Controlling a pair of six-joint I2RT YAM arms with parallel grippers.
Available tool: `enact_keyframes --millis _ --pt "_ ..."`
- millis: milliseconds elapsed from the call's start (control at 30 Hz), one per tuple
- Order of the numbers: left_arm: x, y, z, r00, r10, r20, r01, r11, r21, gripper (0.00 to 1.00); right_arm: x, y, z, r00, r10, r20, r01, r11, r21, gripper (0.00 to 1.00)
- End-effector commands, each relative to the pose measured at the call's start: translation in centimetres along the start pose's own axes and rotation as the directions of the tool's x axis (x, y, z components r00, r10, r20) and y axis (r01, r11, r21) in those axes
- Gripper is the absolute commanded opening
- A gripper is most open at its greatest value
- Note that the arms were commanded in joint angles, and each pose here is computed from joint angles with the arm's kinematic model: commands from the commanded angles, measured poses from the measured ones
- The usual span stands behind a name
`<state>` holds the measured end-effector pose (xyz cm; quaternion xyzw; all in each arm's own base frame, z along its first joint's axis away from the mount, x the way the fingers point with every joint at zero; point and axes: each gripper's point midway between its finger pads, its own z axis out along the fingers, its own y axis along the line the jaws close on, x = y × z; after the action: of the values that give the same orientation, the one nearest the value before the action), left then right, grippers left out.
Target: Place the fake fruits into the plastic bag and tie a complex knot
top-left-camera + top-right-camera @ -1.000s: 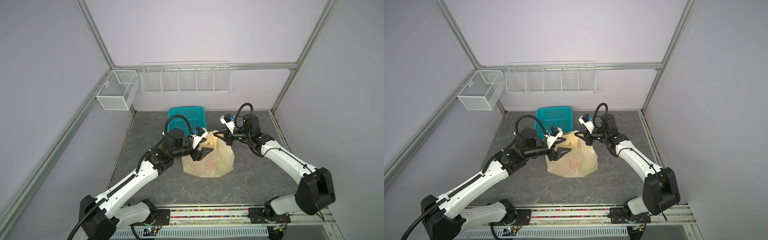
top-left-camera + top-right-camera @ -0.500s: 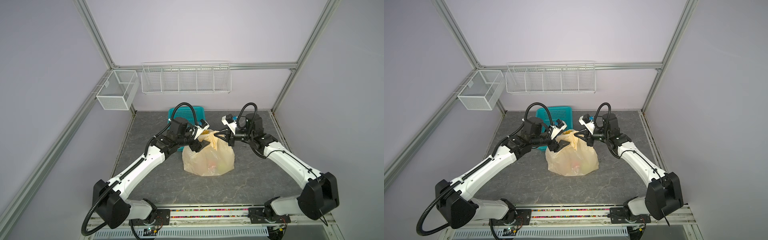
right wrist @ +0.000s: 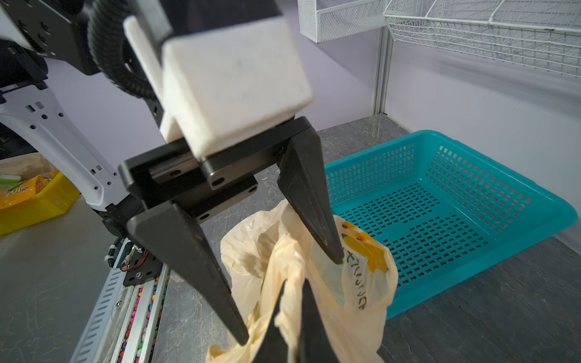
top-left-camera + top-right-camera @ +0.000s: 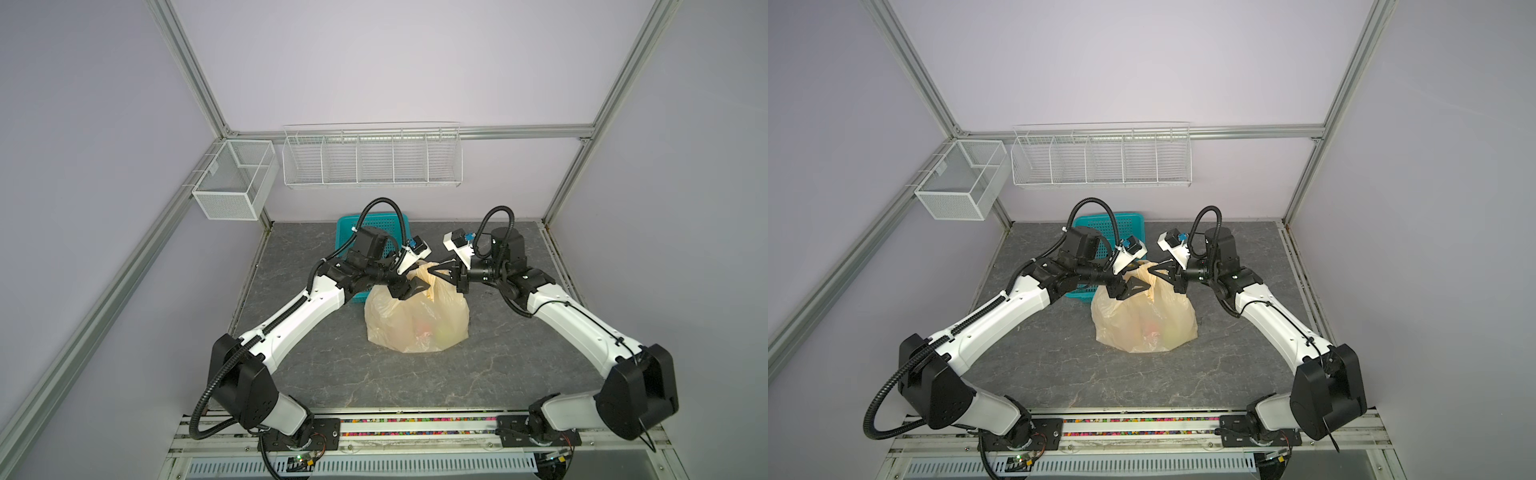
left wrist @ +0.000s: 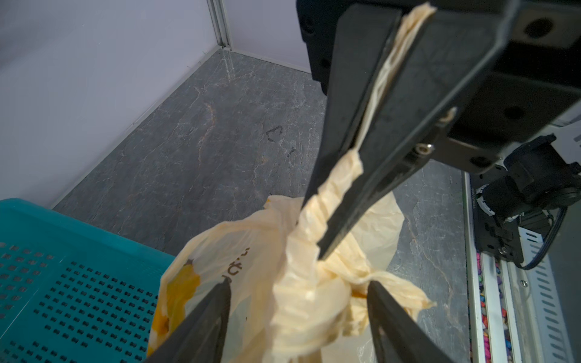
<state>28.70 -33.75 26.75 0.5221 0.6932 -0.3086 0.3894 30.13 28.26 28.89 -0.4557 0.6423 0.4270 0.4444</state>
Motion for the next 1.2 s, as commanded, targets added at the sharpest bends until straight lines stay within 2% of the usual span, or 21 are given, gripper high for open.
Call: enact_keyframes --millis 0,200,433,633,867,967,1167 --pt "-0.6 -0.4 0.0 1.0 0.009 -0.01 -0.008 0.999 0.052 0.63 -0.6 0.8 -0.5 0.999 -0.049 0.023 0.049 0.999 -0.018 0.07" --pt "0.7 0.3 0.4 0.997 0.015 -0.078 -0.012 0.999 0.032 0.44 -1.0 0.9 -0.6 0.998 -0.054 0.026 0.055 0.998 -0.009 0.07" --pt "1.0 0.6 0.2 0.994 0.028 -0.109 -0.027 1.0 0.01 0.16 -1.0 0.6 -0.8 0.999 -0.049 0.02 0.049 0.999 0.024 0.07" --pt "0.6 0.5 -0.5 0.992 0.048 -0.117 -0.047 0.999 0.005 0.0 -0.8 0.1 -0.9 0.999 -0.039 0.005 0.039 0.997 0.068 0.08" --pt "-0.2 0.2 -1.1 0.993 0.082 -0.089 -0.082 0.997 0.005 0.0 -0.4 0.0 -0.9 0.999 -0.035 0.004 0.034 0.996 0.078 0.1" --pt "-0.3 0.4 -1.2 0.992 0.088 -0.092 -0.09 0.996 -0.007 0.0 -0.2 0.1 -1.0 0.999 -0.04 -0.012 0.041 0.996 0.076 0.18" --pt "0.2 0.5 -1.0 0.986 0.125 -0.107 -0.126 0.992 -0.003 0.0 0.8 0.4 -1.1 0.996 -0.078 -0.043 0.08 0.995 0.06 0.41"
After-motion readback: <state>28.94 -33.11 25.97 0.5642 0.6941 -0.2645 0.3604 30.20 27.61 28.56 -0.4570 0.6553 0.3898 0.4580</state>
